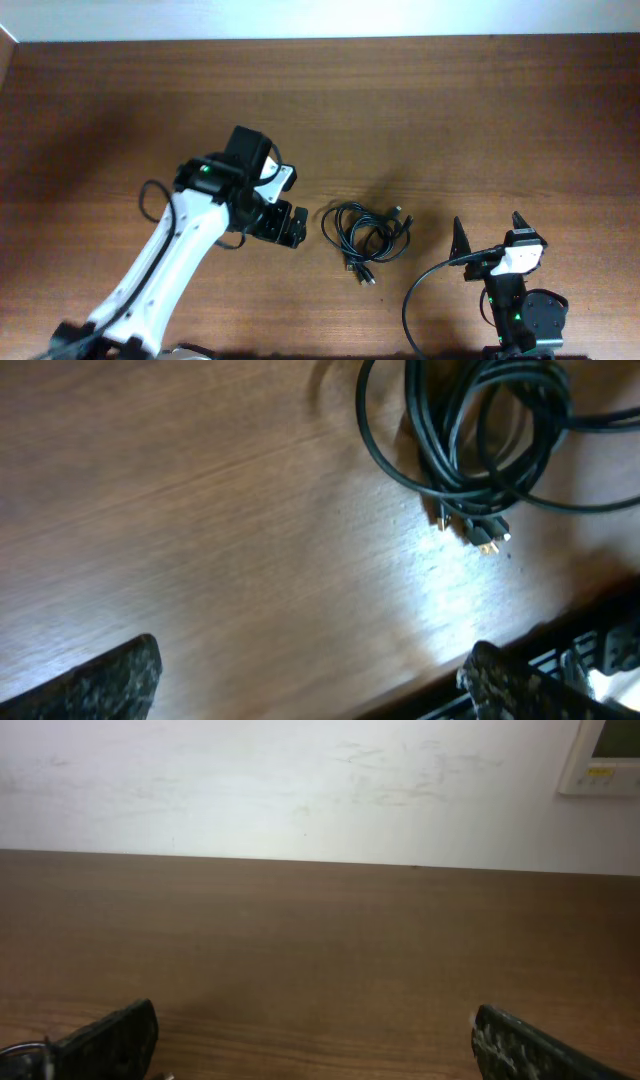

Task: Untangle cables
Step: 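Reach the left gripper forward and down onto the black cable bundle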

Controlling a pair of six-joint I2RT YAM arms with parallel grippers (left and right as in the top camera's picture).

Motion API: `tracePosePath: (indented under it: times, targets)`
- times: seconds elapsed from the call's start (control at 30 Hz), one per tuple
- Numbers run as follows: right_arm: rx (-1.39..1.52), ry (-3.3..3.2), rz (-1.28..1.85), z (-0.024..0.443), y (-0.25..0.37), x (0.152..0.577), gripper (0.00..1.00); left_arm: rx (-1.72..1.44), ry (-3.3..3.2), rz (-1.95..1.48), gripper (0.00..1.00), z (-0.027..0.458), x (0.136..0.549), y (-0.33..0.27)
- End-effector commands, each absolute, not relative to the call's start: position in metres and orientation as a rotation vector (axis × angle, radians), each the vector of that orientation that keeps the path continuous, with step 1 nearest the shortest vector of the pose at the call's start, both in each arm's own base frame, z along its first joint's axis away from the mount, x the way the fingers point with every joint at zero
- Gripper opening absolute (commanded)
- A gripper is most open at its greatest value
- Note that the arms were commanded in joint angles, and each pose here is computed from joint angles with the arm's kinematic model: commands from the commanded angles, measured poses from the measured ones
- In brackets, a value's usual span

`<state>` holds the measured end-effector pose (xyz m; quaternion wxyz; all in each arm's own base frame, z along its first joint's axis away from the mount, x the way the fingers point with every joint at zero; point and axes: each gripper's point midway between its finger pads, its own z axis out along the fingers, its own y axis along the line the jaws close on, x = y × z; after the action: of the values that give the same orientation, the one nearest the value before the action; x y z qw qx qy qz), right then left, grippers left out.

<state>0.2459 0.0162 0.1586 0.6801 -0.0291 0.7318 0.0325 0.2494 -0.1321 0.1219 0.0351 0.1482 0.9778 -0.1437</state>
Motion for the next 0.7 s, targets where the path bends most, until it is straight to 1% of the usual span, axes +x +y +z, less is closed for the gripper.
tracePosePath:
  times: [0.0,0.07,0.27,0.37,0.47,0.57,0.67]
  targets:
    - [-0.072,1.646,0.081,0.156,0.018,0.246,0.99,0.386,3.052,-0.592,0.98,0.111,0.256,-0.153]
    - [-0.072,1.646,0.081,0.156,0.018,0.246,0.99,0.317,3.082,-0.593,0.98,0.101,0.26,-0.157]
    - [-0.072,1.646,0.081,0.156,0.018,0.246,0.99,0.248,3.097,-0.544,0.98,0.082,0.272,-0.169]
    - [-0.072,1.646,0.081,0.156,0.018,0.246,0.99,0.231,3.052,-0.396,0.99,0.078,0.282,-0.17]
    - [-0.072,1.646,0.081,0.156,0.018,0.246,0.99,0.135,2.992,-0.269,0.99,0.076,0.295,-0.172]
    - [-0.072,1.646,0.081,0.156,0.018,0.246,0.99,0.112,2.911,-0.228,0.98,0.078,0.31,-0.182]
    - [-0.072,1.646,0.081,0.156,0.018,0.246,0.99,0.146,2.864,-0.254,0.98,0.079,0.315,-0.199]
